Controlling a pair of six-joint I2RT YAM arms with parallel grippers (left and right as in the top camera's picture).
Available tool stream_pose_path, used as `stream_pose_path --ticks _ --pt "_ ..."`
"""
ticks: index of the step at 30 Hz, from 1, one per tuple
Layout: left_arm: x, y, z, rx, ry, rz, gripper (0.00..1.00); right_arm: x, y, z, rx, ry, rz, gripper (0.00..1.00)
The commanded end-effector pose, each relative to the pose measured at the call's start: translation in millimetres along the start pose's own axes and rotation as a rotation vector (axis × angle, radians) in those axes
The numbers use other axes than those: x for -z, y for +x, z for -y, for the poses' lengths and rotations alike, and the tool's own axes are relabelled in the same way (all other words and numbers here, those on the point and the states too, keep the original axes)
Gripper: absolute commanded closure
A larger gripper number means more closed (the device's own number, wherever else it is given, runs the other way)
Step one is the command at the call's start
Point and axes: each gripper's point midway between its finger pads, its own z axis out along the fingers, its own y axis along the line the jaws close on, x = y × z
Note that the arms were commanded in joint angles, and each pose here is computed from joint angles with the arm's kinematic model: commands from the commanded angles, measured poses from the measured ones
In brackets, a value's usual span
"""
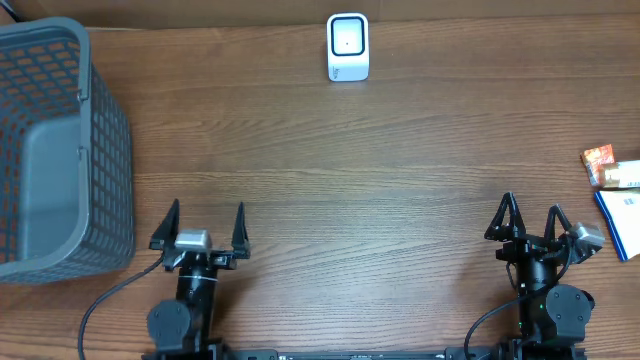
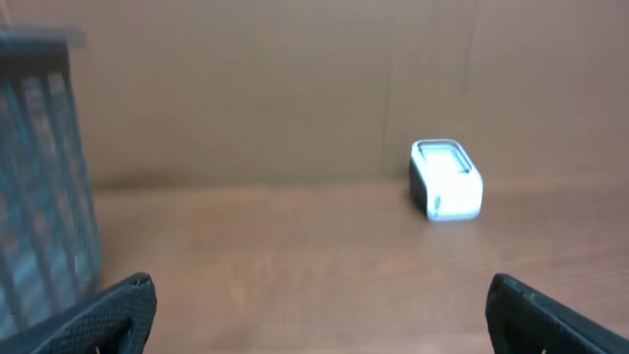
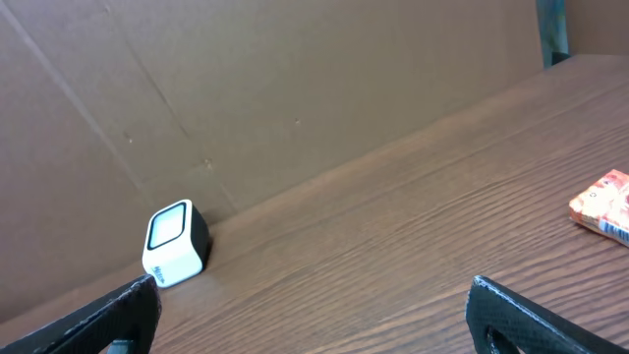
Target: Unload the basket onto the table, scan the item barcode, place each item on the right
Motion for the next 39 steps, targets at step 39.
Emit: stream_pose_path --ticks 39 --pt "1.6 23.9 -6.1 0.037 -0.041 -0.094 0.00 -0.1 4.6 -1.9 0.003 -0.015 -0.009 0.00"
